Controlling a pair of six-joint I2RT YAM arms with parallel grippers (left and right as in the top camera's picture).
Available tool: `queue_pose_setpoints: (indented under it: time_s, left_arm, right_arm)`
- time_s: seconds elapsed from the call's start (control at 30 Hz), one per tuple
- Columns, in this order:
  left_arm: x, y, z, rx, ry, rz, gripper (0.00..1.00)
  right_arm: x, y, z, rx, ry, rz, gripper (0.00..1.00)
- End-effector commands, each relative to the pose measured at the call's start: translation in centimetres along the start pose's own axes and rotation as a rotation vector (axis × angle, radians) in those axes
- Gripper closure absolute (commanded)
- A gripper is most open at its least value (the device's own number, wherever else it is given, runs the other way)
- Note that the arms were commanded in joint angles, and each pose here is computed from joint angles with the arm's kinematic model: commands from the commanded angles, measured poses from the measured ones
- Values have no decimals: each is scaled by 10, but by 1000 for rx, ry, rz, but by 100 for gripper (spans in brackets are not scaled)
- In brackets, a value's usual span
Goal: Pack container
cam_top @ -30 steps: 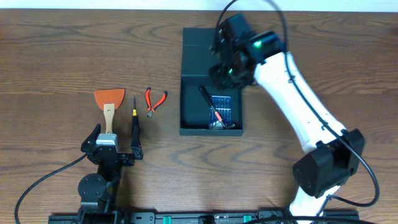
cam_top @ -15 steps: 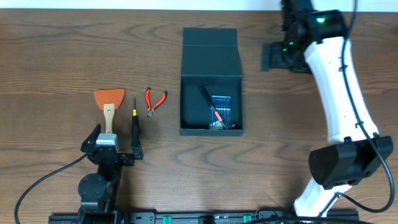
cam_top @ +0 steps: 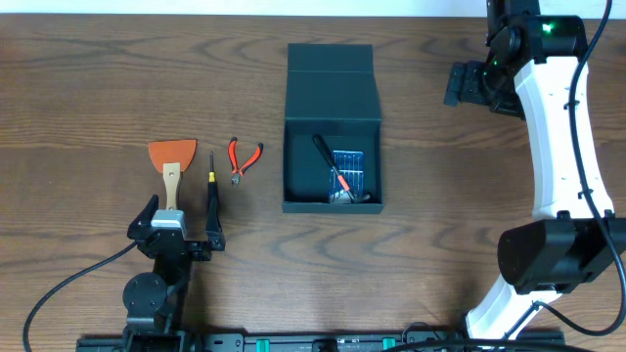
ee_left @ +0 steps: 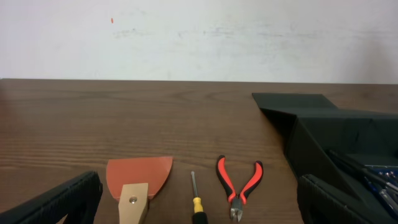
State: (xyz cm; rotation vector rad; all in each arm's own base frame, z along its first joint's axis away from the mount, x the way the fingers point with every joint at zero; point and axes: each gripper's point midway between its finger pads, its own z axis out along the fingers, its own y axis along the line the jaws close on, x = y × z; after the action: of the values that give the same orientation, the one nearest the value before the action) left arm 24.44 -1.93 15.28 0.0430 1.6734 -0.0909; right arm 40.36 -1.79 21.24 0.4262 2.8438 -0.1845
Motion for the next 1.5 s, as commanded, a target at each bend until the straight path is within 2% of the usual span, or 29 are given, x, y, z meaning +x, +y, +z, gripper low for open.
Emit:
queue_pose_setpoints:
  time_s: [0.0, 0.67, 0.83, 0.93, 1.23, 1.33, 1.47]
  left_arm:
    - [15, -3, 1, 21, 47, 15, 1]
    - [6, 0, 1, 2, 10, 20, 2]
    - [-17, -1, -2, 8, -51, -142, 1]
    - [-25, -1, -5, 6, -30, -175, 2]
    - [-62, 10, -7, -101, 264, -170, 2]
    - [-71, 10, 3, -119, 420, -166, 2]
    - [-62, 9, 18, -145, 677, -160, 2]
  right_arm:
    - [-5, -2, -8, 2, -28, 22, 1]
    - [-5, -2, -8, 2, -28, 23, 1]
    - [-5, -2, -8, 2, -28, 22, 1]
    - [-5, -2, -8, 2, -28, 22, 1]
    - [-5, -2, -8, 2, -28, 22, 1]
    - [-5, -2, -8, 2, -28, 22, 1]
    - [-5, -2, -8, 2, -28, 22, 1]
